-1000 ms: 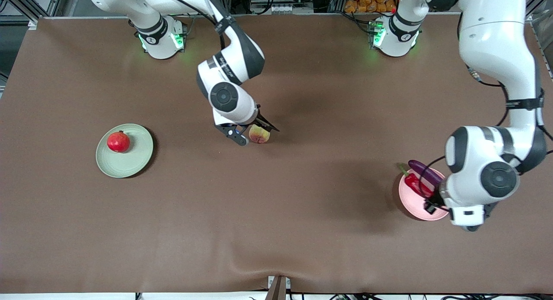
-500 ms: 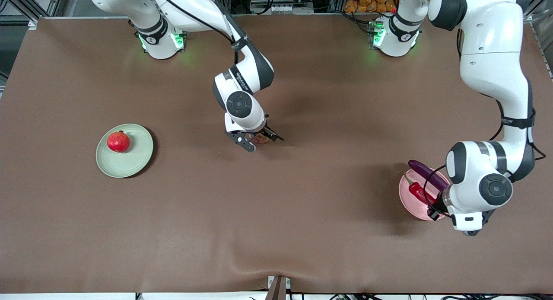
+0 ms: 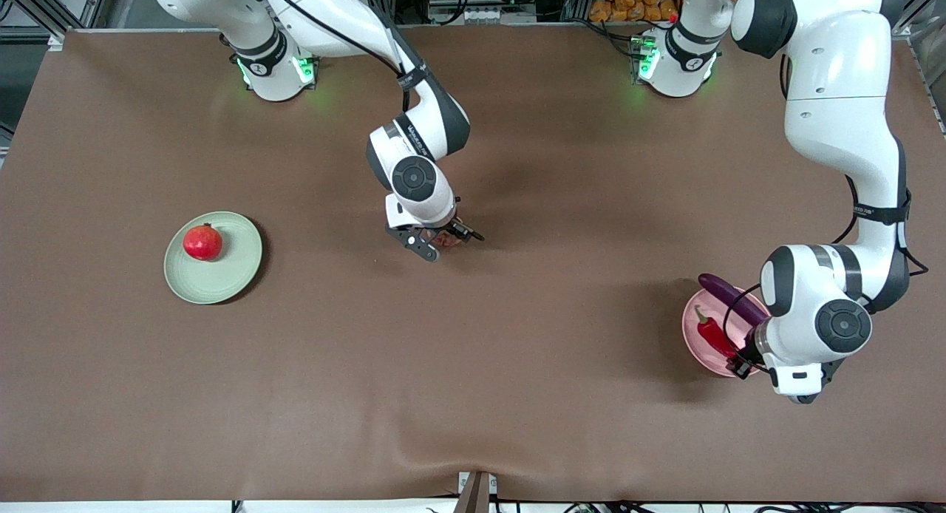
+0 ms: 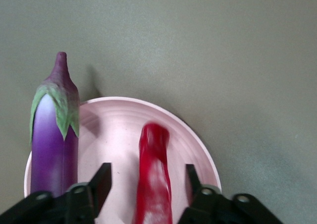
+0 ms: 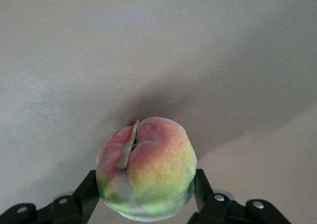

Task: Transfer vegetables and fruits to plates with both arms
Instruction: 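Place the peach on the green plate while the left gripper releases the chili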

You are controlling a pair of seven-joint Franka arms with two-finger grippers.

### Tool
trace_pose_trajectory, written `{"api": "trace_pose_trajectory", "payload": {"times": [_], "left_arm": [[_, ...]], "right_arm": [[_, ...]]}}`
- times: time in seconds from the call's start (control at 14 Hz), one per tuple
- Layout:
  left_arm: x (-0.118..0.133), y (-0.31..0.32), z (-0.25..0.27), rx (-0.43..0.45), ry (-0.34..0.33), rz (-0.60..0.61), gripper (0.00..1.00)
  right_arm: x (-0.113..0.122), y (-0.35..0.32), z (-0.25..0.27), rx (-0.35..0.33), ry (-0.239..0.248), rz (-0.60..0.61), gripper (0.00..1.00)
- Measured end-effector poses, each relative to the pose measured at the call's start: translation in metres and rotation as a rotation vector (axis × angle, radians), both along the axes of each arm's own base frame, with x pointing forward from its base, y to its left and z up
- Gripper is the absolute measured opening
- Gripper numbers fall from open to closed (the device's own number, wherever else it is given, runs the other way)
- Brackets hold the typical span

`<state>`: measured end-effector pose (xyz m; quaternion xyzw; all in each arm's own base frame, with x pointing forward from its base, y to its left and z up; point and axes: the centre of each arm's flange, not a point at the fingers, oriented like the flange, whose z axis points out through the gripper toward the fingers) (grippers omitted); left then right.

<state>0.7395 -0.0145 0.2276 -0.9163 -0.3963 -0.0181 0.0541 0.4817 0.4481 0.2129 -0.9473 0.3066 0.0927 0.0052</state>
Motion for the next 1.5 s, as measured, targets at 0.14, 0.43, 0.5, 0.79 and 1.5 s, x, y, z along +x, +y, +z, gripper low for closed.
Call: {"api": "trace_pose_trajectory", "payload": {"times": [0.14, 0.43, 0.5, 0.79, 1.5], "left_arm": [[0.000, 0.000, 0.001, 0.000, -0.002, 0.000, 0.95], [0.002, 0.000, 0.004, 0.000, -0.009, 0.000, 1.00], [0.003, 0.001, 0.006, 0.000, -0.013, 0.000, 1.00], [0.008, 0.001, 0.021, 0.000, -0.035, -0.048, 1.00], [-0.038, -0.007, 0.090, -0.017, 0.133, -0.186, 1.00]], "right_arm": [[0.008, -0.007, 0.011, -0.027, 0.051, 0.004, 0.81], [0.072, -0.074, 0.089, 0.001, 0.138, 0.075, 0.81], [0.090, -0.110, 0.107, 0.017, 0.148, 0.117, 0.81], [0.142, -0.288, 0.135, 0.076, 0.179, 0.293, 0.81], [0.142, -0.471, 0.061, 0.109, 0.126, 0.551, 0.81]]}}
